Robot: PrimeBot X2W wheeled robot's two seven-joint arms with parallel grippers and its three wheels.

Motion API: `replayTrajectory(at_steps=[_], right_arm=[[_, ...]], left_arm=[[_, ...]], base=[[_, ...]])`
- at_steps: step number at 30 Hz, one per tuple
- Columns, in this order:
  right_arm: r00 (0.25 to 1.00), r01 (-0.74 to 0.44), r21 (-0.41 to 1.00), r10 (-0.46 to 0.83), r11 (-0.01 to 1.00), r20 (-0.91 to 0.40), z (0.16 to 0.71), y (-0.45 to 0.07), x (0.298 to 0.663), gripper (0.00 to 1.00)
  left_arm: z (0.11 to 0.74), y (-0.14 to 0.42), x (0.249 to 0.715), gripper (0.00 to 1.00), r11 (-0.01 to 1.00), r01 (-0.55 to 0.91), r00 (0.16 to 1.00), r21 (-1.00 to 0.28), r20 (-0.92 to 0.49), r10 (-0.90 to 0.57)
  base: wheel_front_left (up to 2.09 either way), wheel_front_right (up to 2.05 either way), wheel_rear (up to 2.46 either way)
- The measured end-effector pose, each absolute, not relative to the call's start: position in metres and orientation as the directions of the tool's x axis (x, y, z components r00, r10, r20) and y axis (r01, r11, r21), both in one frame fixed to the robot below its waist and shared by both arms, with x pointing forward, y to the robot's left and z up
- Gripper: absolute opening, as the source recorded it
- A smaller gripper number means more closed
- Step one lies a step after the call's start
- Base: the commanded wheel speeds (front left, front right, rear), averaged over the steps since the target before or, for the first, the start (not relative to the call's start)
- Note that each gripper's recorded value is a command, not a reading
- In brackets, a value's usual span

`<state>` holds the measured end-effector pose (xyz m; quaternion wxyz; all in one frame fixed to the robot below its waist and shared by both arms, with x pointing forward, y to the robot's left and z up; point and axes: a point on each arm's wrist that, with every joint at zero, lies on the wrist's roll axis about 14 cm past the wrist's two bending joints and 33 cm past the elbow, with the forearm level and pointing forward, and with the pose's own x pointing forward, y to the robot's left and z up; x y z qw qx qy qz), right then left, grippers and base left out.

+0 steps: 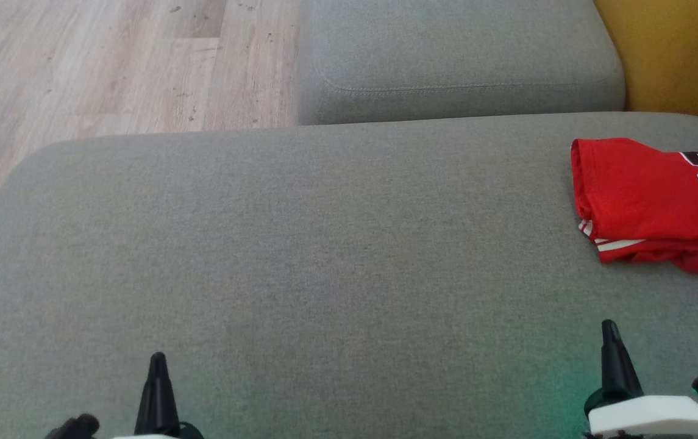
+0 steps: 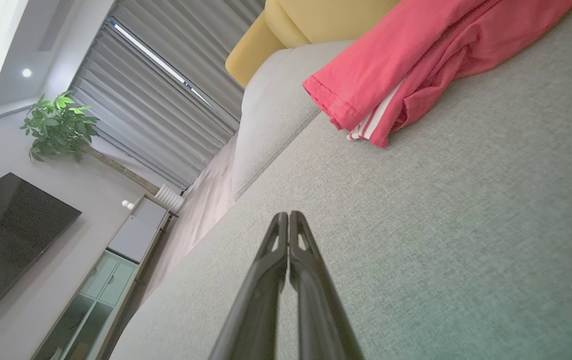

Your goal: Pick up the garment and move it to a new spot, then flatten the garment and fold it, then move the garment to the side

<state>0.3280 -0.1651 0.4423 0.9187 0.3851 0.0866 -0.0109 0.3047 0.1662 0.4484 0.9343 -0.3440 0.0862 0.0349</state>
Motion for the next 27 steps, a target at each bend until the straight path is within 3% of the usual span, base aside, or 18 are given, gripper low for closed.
replayTrajectory(at_steps=[27], right_arm=[[0.985, 0.151, 0.875, 0.004, 0.459, -0.172, 0.448, -0.181, 0.342, 0.00]], left_arm=[[0.451, 0.174, 0.329, 0.00, 0.514, -0.160, 0.981, -0.843, -0.194, -0.013]], base=[[0.00, 0.00, 0.00]])
